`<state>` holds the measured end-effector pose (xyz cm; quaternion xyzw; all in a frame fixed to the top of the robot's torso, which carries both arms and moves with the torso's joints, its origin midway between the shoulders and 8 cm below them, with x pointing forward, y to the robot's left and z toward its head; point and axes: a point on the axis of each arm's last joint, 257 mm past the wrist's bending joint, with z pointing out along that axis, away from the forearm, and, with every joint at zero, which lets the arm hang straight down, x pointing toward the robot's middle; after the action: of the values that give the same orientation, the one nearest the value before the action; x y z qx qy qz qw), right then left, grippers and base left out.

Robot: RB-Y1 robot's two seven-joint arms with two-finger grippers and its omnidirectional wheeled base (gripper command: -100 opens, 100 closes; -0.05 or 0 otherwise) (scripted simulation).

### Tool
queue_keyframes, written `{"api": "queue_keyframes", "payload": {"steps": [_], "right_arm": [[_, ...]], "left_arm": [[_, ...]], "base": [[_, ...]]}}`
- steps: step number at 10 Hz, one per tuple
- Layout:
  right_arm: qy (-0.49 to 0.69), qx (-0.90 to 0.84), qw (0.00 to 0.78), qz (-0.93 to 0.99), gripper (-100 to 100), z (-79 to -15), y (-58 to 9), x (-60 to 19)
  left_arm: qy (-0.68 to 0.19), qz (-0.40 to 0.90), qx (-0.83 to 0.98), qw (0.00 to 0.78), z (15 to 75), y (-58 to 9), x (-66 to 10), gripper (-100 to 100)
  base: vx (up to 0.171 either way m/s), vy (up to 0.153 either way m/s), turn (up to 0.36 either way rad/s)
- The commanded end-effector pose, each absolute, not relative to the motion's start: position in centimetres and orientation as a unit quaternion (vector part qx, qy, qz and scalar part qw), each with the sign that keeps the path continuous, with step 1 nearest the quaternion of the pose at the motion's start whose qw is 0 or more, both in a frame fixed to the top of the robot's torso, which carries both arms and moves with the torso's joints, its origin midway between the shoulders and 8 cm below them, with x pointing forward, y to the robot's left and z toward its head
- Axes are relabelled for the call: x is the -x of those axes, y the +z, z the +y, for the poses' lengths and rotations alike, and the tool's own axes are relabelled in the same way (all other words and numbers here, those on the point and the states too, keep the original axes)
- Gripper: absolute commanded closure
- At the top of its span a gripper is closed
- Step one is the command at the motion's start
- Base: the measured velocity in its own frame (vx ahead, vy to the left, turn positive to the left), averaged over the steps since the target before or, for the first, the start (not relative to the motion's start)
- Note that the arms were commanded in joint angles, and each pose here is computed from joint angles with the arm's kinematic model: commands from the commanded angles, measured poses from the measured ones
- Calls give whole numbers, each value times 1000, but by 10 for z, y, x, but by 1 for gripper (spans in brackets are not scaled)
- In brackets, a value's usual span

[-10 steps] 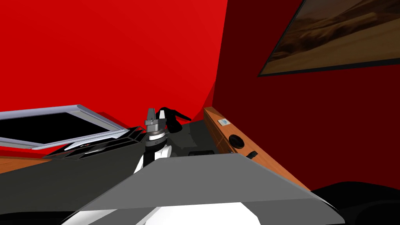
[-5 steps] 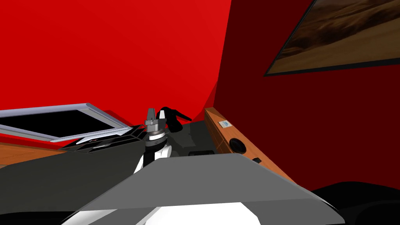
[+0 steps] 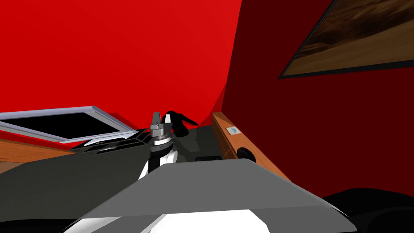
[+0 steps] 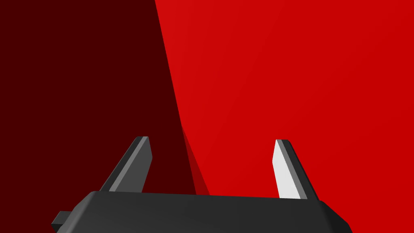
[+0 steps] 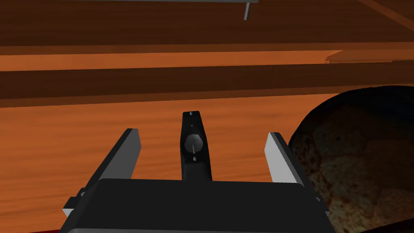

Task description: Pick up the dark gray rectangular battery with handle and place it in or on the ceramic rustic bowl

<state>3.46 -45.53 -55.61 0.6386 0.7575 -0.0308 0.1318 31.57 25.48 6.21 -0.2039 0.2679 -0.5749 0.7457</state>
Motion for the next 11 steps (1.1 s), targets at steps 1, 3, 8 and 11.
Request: {"api": "queue_keyframes", "payload": {"steps": [1, 3, 8, 11], "right_arm": [[-63, -631, 122, 764, -100, -477, -556, -20], [-74, -627, 119, 766, -100, -485, -555, -15], [-84, -627, 118, 766, -100, -491, -564, -9], [-84, -629, 117, 764, -100, -488, -576, -7]], "left_arm": [[-575, 268, 204, 746, 255, 62, -316, 0], [-575, 268, 204, 746, 255, 62, -316, 0], [-575, 268, 204, 746, 255, 62, -316, 0], [-575, 268, 204, 746, 255, 62, -316, 0]], "base": [[83, -98, 41], [55, -78, 21], [18, -39, 20], [-3, -23, 25]]}}
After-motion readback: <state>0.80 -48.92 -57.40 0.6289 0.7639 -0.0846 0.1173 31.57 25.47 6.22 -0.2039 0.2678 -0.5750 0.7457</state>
